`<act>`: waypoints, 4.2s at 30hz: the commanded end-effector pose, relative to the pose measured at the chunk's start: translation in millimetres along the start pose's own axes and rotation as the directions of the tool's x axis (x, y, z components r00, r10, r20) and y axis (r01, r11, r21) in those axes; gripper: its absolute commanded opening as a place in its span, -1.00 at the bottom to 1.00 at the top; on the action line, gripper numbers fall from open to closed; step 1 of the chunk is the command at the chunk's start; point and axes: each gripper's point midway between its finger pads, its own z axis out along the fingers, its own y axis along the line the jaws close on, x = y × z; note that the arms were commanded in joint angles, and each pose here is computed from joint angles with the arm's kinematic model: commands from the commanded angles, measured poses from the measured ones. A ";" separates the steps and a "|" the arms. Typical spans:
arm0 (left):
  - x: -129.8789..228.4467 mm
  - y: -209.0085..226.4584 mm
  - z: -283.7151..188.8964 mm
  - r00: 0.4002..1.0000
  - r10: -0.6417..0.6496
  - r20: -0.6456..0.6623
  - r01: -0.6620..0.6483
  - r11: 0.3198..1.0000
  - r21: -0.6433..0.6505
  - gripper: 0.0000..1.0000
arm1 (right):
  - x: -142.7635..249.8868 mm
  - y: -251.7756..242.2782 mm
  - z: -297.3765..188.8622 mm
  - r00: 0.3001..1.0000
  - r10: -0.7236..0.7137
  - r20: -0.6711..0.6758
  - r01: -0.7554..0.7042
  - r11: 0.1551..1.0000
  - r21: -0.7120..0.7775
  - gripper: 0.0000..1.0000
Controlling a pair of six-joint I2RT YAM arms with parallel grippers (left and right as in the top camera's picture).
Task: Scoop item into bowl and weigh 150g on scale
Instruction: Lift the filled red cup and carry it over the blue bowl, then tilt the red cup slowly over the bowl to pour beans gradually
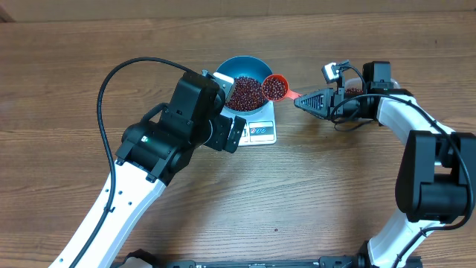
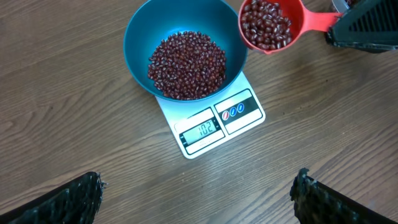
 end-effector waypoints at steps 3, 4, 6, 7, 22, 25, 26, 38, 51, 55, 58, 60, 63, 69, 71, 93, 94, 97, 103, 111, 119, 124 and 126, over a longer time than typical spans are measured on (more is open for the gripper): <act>-5.6 -2.3 -1.9 1.000 -0.002 0.013 0.002 1.000 0.008 0.99 | -6.3 -4.1 10.2 0.997 0.072 -0.013 -0.072 0.997 0.023 -0.93; -5.6 -2.3 -1.9 1.000 -0.002 0.013 0.002 1.000 0.008 0.99 | -7.2 -4.3 11.9 0.997 0.073 -0.015 -0.073 0.997 0.026 -0.93; -5.6 -2.3 -1.9 1.000 -0.002 0.013 0.002 1.000 0.008 0.99 | -10.7 -5.1 17.2 0.998 0.062 -0.019 -0.061 0.997 0.038 -0.93; -5.6 -2.3 -1.9 1.000 -0.002 0.013 0.002 1.000 0.008 0.99 | -12.8 -5.6 20.9 0.998 0.055 -0.020 -0.054 0.997 0.047 -0.93; -5.6 -2.3 -1.9 1.000 -0.002 0.013 0.002 1.000 0.008 0.99 | -31.6 -38.5 71.1 0.990 -0.140 -0.001 0.134 0.943 0.306 -0.93; -5.6 -2.3 -1.9 1.000 -0.002 0.013 0.002 1.000 0.008 0.99 | -43.8 -45.9 76.4 0.973 -0.229 0.018 0.205 0.902 0.379 -0.93; -5.6 -2.3 -1.9 1.000 -0.002 0.013 0.002 1.000 0.008 0.99 | -46.1 -46.2 77.2 0.967 -0.255 0.016 0.229 0.893 0.388 -0.93; -5.6 -2.3 -1.9 1.000 -0.002 0.013 0.002 1.000 0.008 0.99 | -54.0 -50.2 75.7 0.855 -0.512 -0.084 0.496 0.759 0.421 -0.93; -5.6 -2.3 -1.9 1.000 -0.002 0.013 0.002 1.000 0.008 0.99 | -54.0 -50.3 75.6 0.701 -0.688 -0.188 0.697 0.604 0.387 -0.93; -5.6 -2.3 -1.9 1.000 -0.002 0.013 0.002 1.000 0.008 0.99 | -53.9 -50.4 75.6 0.645 -0.732 -0.217 0.749 0.549 0.371 -0.93; -5.6 -2.3 -1.9 1.000 -0.002 0.013 0.002 1.000 0.008 0.99 | -54.0 -50.3 75.6 0.580 -0.776 -0.248 0.800 0.486 0.351 -0.93; -5.6 -2.3 -1.9 1.000 -0.002 0.013 0.002 1.000 0.008 0.99 | -54.0 -50.3 75.6 0.546 -0.796 -0.262 0.824 0.453 0.341 -0.93; -5.6 -2.3 -1.9 1.000 -0.002 0.013 0.002 1.000 0.008 0.99 | -54.0 -50.4 75.6 0.486 -0.826 -0.286 0.861 0.395 0.322 -0.93; -5.6 -2.3 -1.9 1.000 -0.002 0.013 0.002 1.000 0.008 0.99 | -55.5 -52.2 74.5 0.412 -0.854 -0.319 0.897 0.318 0.308 -0.93; -5.6 -2.3 -1.9 1.000 -0.002 0.013 0.002 1.000 0.008 0.99 | -58.1 -55.8 72.3 0.416 -0.847 -0.332 0.892 0.308 0.330 -0.93; -5.6 -2.3 -1.9 1.000 -0.002 0.013 0.002 1.000 0.008 0.99 | -59.0 -56.8 71.6 0.389 -0.854 -0.346 0.903 0.280 0.326 -0.93; -5.6 -2.3 -1.9 1.000 -0.002 0.013 0.002 1.000 0.008 0.99 | -58.9 -56.9 71.6 0.390 -0.853 -0.346 0.903 0.280 0.326 -0.93; -5.6 -2.3 -1.9 1.000 -0.002 0.013 0.002 1.000 0.008 0.99 | -58.9 -56.9 71.6 0.390 -0.853 -0.346 0.903 0.280 0.326 -0.93; -5.6 -2.3 -1.9 1.000 -0.002 0.013 0.002 1.000 0.008 0.99 | -59.0 -56.9 71.6 0.389 -0.854 -0.346 0.903 0.279 0.326 -0.93; -5.6 -2.3 -1.9 1.000 -0.002 0.013 0.002 1.000 0.008 0.99 | -60.3 -58.6 70.5 0.391 -0.850 -0.353 0.901 0.274 0.337 -0.93; -5.6 -2.3 -1.9 1.000 -0.002 0.013 0.002 1.000 0.008 0.99 | -60.3 -58.5 70.5 0.391 -0.850 -0.353 0.901 0.274 0.337 -0.93; -5.6 -2.3 -1.9 1.000 -0.002 0.013 0.002 1.000 0.008 0.99 | -61.2 -59.2 69.9 0.296 -0.872 -0.389 0.935 0.182 0.304 -0.93; -5.6 -2.3 -1.9 1.000 -0.002 0.013 0.002 1.000 0.008 0.99 | -64.7 -59.6 68.9 0.248 -0.879 -0.408 0.946 0.128 0.298 -0.92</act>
